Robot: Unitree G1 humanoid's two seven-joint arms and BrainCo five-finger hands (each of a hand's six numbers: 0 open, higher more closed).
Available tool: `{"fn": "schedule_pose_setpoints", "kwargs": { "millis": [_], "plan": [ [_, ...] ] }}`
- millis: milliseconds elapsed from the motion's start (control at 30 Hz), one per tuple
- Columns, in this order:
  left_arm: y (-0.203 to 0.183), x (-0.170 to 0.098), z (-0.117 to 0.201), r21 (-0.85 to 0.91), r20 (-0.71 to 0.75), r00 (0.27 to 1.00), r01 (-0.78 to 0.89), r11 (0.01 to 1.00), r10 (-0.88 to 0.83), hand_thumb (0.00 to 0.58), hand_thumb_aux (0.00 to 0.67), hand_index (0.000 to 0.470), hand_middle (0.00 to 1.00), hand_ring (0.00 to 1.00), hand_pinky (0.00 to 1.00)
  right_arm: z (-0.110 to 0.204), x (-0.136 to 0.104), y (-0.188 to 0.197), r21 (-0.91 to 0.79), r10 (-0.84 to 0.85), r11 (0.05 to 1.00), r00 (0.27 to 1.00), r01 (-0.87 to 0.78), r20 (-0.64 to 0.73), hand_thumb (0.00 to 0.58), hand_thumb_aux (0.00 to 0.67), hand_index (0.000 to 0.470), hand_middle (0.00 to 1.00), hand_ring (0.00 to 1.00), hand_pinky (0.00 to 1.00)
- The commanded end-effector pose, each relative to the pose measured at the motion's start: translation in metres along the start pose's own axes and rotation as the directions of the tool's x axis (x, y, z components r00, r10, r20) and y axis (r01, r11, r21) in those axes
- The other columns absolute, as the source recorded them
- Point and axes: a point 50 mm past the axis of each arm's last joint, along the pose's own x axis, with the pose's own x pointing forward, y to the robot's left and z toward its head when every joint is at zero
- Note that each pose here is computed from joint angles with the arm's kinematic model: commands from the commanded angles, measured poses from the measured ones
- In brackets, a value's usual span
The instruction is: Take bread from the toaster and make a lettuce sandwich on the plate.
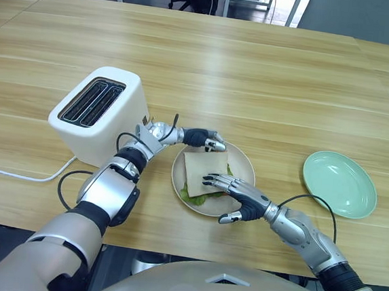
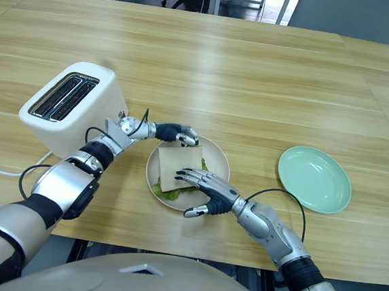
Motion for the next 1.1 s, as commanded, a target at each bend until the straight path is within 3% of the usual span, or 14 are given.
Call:
{"fn": "schedule_pose_setpoints", "kwargs": {
  "millis": [33,333,467,567,600,633,667,700,733,767,800,833,867,1100],
  "plan": [
    [0.045,0.0,0.03,0.065,0.124,0.972,-0.21,0.976,0.201,0.0,0.0,0.0,0.0,0.0,0.0,-0.026,-0.03,0.062,0.145,0.352,0.934,0.914,-0.328,-0.2,0.0,0.0,0.0,0.0,0.0,0.0],
    [0.064,-0.012,0.032,0.082,0.146,0.92,-0.379,0.922,0.365,0.0,0.0,0.0,0.0,0.0,0.0,-0.026,-0.024,0.053,0.121,0.298,0.953,0.934,-0.278,-0.198,0.0,0.0,0.0,0.0,0.0,0.0],
    [0.066,-0.023,0.041,0.022,0.267,0.864,-0.448,0.894,0.427,0.0,0.0,0.0,0.0,0.0,0.0,-0.018,-0.007,0.01,0.039,-0.017,0.999,0.992,0.022,-0.124,0.0,0.0,0.0,0.0,0.0,0.0],
    [0.062,-0.04,0.055,-0.21,0.444,0.762,-0.423,0.882,0.471,0.0,0.0,0.0,0.01,0.01,0.01,-0.002,0.0,-0.031,0.09,-0.289,0.953,0.957,0.289,-0.007,0.0,0.0,0.0,0.0,0.0,0.0],
    [0.06,-0.05,0.061,-0.299,0.516,0.706,-0.381,0.875,0.484,0.0,0.0,0.0,0.15,0.15,0.15,0.005,0.0,-0.042,0.119,-0.367,0.925,0.929,0.36,0.041,0.164,0.102,0.07,0.0,0.0,0.0],
    [0.057,-0.06,0.066,-0.354,0.57,0.659,-0.342,0.87,0.491,0.23,0.15,0.103,0.36,0.36,0.36,0.012,0.0,-0.051,0.152,-0.423,0.9,0.902,0.408,0.082,0.438,0.339,0.233,0.0,0.0,0.0],
    [0.053,-0.068,0.069,-0.384,0.603,0.63,-0.308,0.87,0.489,0.578,0.633,0.435,0.7,0.7,0.7,0.018,-0.001,-0.058,0.179,-0.459,0.882,0.88,0.436,0.118,0.542,0.499,0.343,0.03,0.03,0.03],
    [0.05,-0.074,0.071,-0.398,0.62,0.617,-0.286,0.872,0.485,0.58,0.67,0.46,1.0,1.0,1.0,0.021,-0.001,-0.061,0.197,-0.477,0.872,0.868,0.447,0.139,0.572,0.594,0.408,0.08,0.08,0.08],
    [0.044,-0.082,0.073,-0.402,0.643,0.607,-0.253,0.88,0.468,0.58,0.67,0.46,1.0,1.0,1.0,0.026,-0.003,-0.067,0.229,-0.505,0.855,0.847,0.464,0.166,0.572,0.594,0.408,0.08,0.08,0.08],
    [0.038,-0.088,0.075,-0.404,0.66,0.601,-0.222,0.888,0.451,0.58,0.67,0.46,1.0,1.0,1.0,0.03,-0.006,-0.071,0.254,-0.522,0.844,0.833,0.473,0.185,0.58,0.67,0.46,0.31,0.31,0.31],
    [0.031,-0.095,0.077,-0.407,0.68,0.596,-0.178,0.896,0.427,0.58,0.67,0.46,1.0,1.0,1.0,0.034,-0.009,-0.073,0.279,-0.525,0.84,0.826,0.465,0.206,0.58,0.67,0.46,0.55,0.55,0.55],
    [0.024,-0.101,0.078,-0.414,0.694,0.595,-0.132,0.901,0.406,0.58,0.67,0.46,1.0,1.0,1.0,0.038,-0.013,-0.074,0.301,-0.521,0.841,0.823,0.449,0.226,0.58,0.67,0.46,0.55,0.55,0.55],
    [0.02,-0.104,0.079,-0.42,0.701,0.595,-0.101,0.902,0.393,0.58,0.67,0.46,1.0,1.0,1.0,0.04,-0.015,-0.074,0.313,-0.513,0.844,0.825,0.435,0.237,0.58,0.67,0.46,0.71,0.71,0.71],
    [-0.044,-0.143,0.075,-0.323,0.728,0.685,0.354,0.878,-0.008,0.58,0.67,0.46,1.0,1.0,1.0,0.05,-0.041,-0.051,0.36,-0.278,0.919,0.909,0.158,0.311,0.58,0.67,0.46,0.96,0.96,0.96]
  ]
}}
